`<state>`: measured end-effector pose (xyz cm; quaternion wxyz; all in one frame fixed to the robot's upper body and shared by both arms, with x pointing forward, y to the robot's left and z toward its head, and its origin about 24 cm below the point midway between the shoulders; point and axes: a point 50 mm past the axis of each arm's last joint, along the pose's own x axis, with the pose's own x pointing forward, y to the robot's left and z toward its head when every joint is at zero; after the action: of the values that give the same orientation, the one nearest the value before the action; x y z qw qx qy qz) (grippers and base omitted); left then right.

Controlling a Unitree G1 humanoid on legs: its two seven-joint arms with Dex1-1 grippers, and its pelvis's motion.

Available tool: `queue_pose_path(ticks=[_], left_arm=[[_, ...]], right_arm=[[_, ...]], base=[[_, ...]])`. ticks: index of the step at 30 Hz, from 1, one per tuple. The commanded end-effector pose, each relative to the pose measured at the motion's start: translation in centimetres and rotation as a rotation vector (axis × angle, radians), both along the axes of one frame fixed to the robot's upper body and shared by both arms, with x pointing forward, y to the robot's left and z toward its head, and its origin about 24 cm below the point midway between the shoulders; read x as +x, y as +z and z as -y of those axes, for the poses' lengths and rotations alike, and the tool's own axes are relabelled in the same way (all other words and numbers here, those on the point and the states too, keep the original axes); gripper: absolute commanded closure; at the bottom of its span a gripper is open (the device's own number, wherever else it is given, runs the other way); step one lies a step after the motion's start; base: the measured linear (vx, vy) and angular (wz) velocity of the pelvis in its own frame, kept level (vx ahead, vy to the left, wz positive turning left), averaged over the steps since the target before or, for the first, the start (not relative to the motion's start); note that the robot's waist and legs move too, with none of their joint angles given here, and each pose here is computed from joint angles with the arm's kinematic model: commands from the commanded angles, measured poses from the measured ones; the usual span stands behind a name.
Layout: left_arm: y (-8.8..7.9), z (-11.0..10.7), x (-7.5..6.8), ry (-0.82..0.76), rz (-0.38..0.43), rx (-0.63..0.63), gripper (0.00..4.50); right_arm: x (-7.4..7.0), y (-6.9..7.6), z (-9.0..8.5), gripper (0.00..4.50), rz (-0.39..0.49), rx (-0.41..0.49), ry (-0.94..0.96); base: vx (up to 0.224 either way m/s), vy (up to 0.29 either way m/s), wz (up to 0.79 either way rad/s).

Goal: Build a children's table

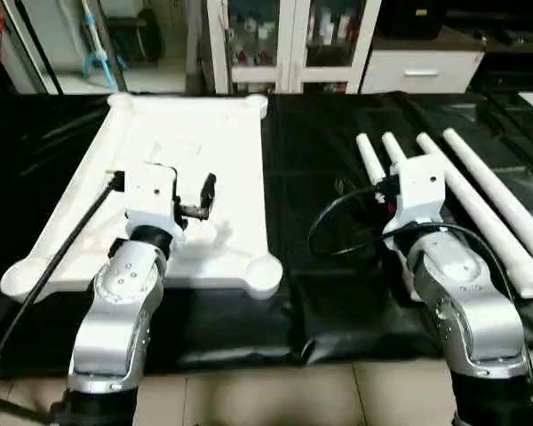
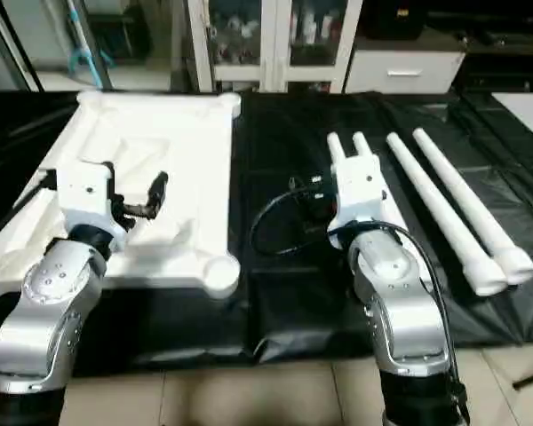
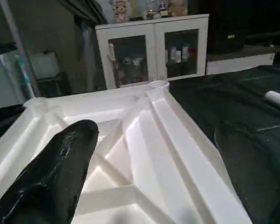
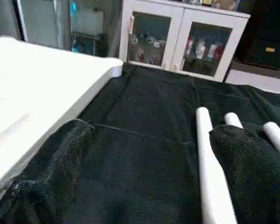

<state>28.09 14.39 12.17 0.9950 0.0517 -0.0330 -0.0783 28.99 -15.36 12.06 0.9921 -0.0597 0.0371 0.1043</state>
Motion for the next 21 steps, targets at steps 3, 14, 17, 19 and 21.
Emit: queue_pose_path(ticks=[3,14,17,19,21], left_arm=[[0.1,-0.3,-0.1,0.01,0.0,0.018,0.0],[0.0,0.0,0.2,-0.013,-0.01,0.027,0.0],[-0.2,0.6,0.0,-0.163,-0.022,0.041,0.0],[-0.3,0.8,-0.4,-0.295,-0.027,0.049,0.0],[-0.4,0.6,-0.7,-0.426,-0.067,0.068,0.0]], right_arm=[[0.1,0.5,-0.5,0.01,0.019,0.006,0.022],[0.0,0.6,0.0,0.01,0.024,0.004,-0.009],[0.2,1.0,0.4,0.01,0.036,-0.012,0.009],[0.2,1.3,0.7,0.01,0.043,-0.02,0.056],[0.2,1.6,1.0,0.01,0.038,-0.015,0.136]], base=[[0.178,-0.083,0.11],[0.006,-0.041,-0.04],[-0.061,0.052,0.04],[-0.069,0.044,0.06],[-0.067,0.025,0.06]])
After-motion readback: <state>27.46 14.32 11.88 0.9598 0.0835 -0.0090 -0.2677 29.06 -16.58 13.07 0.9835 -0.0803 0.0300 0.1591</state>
